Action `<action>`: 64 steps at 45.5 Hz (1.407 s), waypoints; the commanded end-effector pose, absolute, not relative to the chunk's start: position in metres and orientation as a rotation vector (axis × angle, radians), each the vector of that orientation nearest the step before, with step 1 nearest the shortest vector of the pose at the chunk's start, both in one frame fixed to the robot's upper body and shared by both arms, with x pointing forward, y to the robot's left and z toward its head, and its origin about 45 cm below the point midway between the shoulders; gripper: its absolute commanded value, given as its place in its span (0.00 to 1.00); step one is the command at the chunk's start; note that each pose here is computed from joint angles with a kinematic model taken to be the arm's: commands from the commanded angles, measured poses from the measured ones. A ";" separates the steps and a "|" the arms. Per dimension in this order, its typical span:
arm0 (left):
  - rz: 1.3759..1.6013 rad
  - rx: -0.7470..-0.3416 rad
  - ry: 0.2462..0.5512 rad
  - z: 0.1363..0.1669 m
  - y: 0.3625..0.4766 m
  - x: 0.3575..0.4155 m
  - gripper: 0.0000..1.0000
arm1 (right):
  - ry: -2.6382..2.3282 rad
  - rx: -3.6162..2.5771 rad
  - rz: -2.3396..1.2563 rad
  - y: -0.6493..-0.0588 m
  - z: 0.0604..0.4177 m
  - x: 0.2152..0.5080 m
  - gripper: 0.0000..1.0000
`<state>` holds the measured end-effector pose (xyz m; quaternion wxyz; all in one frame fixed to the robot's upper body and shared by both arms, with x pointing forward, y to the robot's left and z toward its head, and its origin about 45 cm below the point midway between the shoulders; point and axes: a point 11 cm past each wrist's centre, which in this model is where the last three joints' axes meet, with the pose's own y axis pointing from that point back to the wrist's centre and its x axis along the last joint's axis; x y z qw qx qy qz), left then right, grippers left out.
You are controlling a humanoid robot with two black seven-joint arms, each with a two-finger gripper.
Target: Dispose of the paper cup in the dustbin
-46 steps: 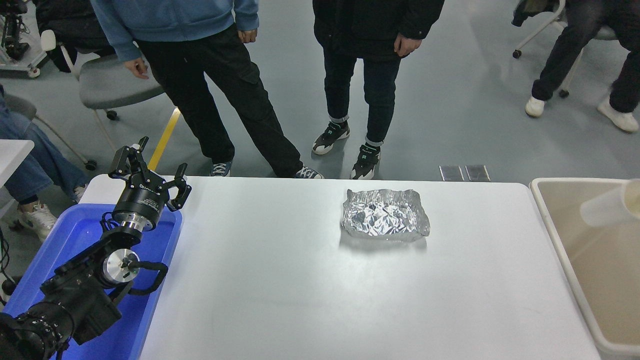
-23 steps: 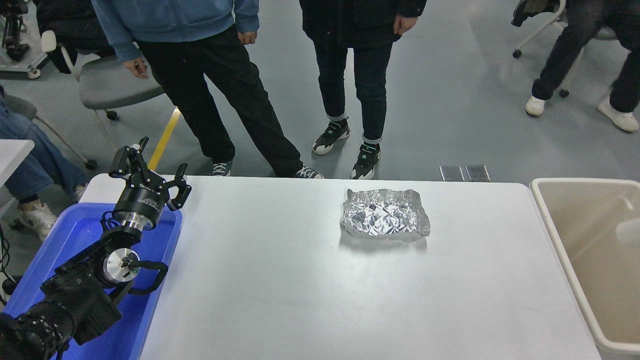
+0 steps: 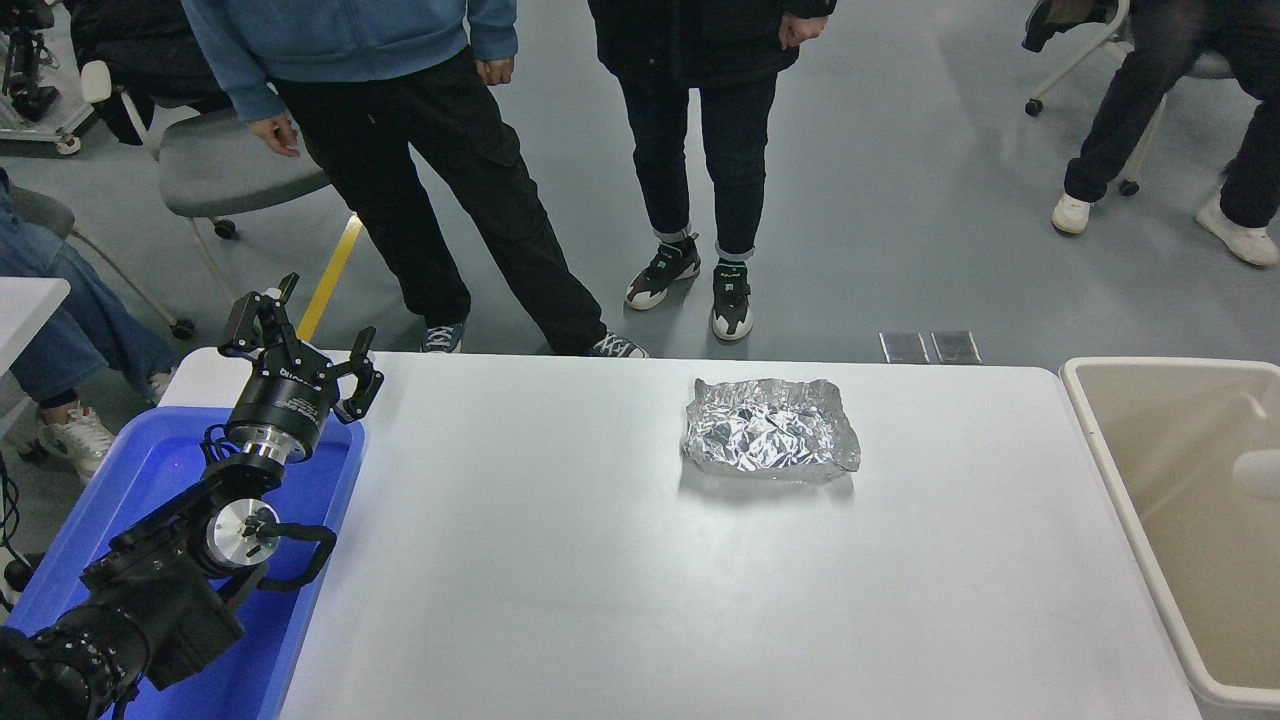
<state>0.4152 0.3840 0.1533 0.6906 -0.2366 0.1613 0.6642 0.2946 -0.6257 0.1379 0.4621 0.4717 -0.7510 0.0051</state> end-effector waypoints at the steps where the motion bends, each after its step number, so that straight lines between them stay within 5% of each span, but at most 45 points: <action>1: 1.485 -0.529 0.361 0.1533 0.384 0.4152 1.00 | -2.027 1.116 -0.150 -0.611 0.107 0.284 0.00; 42: 1.485 -0.529 0.361 0.1533 0.384 0.4152 1.00 | -2.088 1.056 -0.167 -0.599 0.095 0.285 0.00; 44: 1.485 -0.530 0.360 0.1534 0.384 0.4152 1.00 | -2.088 1.056 -0.167 -0.599 0.095 0.285 0.12; 48: 1.485 -0.530 0.360 0.1534 0.384 0.4152 1.00 | -2.088 1.055 -0.165 -0.599 0.094 0.284 0.65; 50: 1.485 -0.530 0.360 0.1534 0.384 0.4152 1.00 | -2.091 1.054 -0.164 -0.599 0.095 0.285 0.84; 64: 1.485 -0.530 0.360 0.1534 0.384 0.4152 1.00 | -2.086 1.046 -0.164 -0.602 0.095 0.281 0.99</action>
